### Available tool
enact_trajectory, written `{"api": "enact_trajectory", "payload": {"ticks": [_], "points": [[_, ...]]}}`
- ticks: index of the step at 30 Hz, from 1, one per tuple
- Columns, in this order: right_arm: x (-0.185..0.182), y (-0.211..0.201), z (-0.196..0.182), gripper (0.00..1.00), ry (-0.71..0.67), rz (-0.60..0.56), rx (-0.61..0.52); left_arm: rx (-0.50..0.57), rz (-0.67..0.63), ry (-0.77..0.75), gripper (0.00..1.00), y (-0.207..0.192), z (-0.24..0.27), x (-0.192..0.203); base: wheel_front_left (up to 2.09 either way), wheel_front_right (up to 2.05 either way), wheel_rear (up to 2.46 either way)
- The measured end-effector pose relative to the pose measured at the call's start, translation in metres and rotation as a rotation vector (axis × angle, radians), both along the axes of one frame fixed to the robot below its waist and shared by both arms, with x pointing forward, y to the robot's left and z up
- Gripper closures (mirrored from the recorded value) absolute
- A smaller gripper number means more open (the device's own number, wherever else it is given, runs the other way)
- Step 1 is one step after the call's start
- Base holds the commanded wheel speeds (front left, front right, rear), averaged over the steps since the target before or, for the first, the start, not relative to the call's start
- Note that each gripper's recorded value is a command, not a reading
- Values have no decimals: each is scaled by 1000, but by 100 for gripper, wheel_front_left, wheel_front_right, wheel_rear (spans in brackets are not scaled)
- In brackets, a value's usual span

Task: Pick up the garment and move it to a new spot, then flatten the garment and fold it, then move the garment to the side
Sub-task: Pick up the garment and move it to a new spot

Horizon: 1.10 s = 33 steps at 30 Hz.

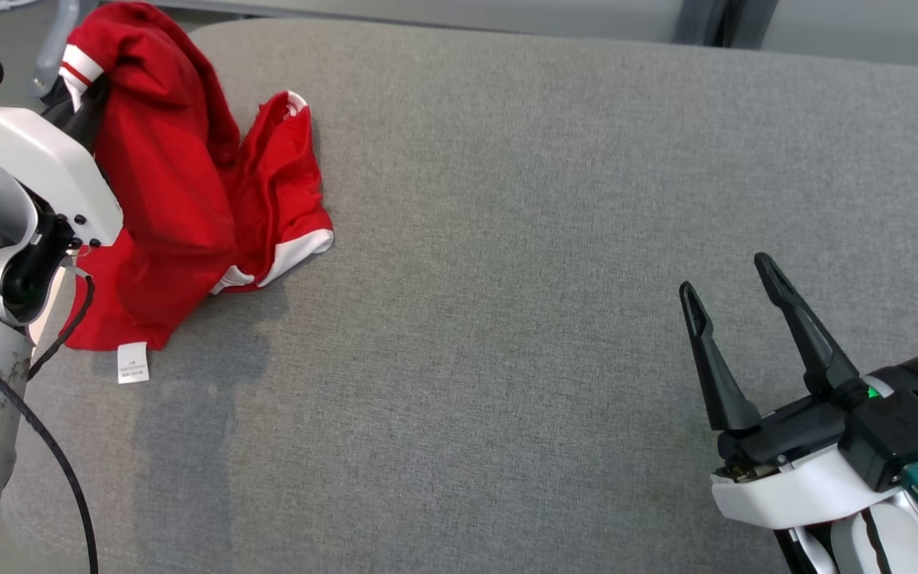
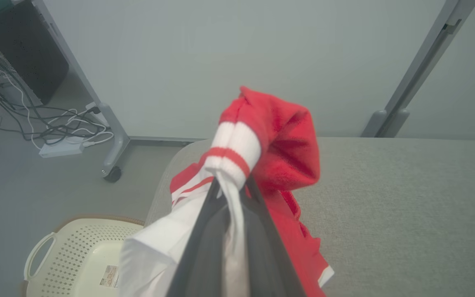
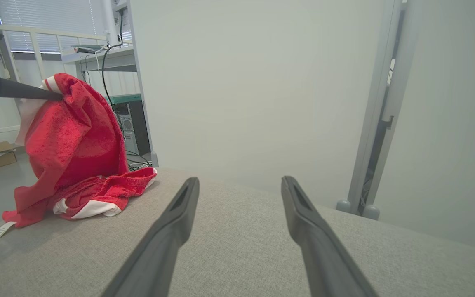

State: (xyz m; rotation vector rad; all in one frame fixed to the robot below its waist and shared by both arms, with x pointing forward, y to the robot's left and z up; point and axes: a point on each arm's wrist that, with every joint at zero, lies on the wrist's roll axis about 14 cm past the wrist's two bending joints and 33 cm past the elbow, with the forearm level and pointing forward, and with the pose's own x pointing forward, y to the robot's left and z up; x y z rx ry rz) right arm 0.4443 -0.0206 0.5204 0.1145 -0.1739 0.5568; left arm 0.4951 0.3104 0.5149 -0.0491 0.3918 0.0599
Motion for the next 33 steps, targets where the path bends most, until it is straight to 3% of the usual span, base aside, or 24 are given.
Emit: {"api": "enact_trajectory", "payload": {"ticks": [9,15,19,33], "points": [[-19,0,20,0,-35,-11,4,-44,29,-408,100,-5,99,-11,0,0,0],[-24,-13,31,0,-55,-62,3,-92,-38,-616,100,-42,148,-20,0,0,0],[-27,-31,38,0,-72,-118,4,-168,-118,-704,100,-86,167,-23,0,0,0],[-38,-117,54,0,-120,-371,-27,-434,-378,-669,100,-238,147,-22,0,0,0]]}}
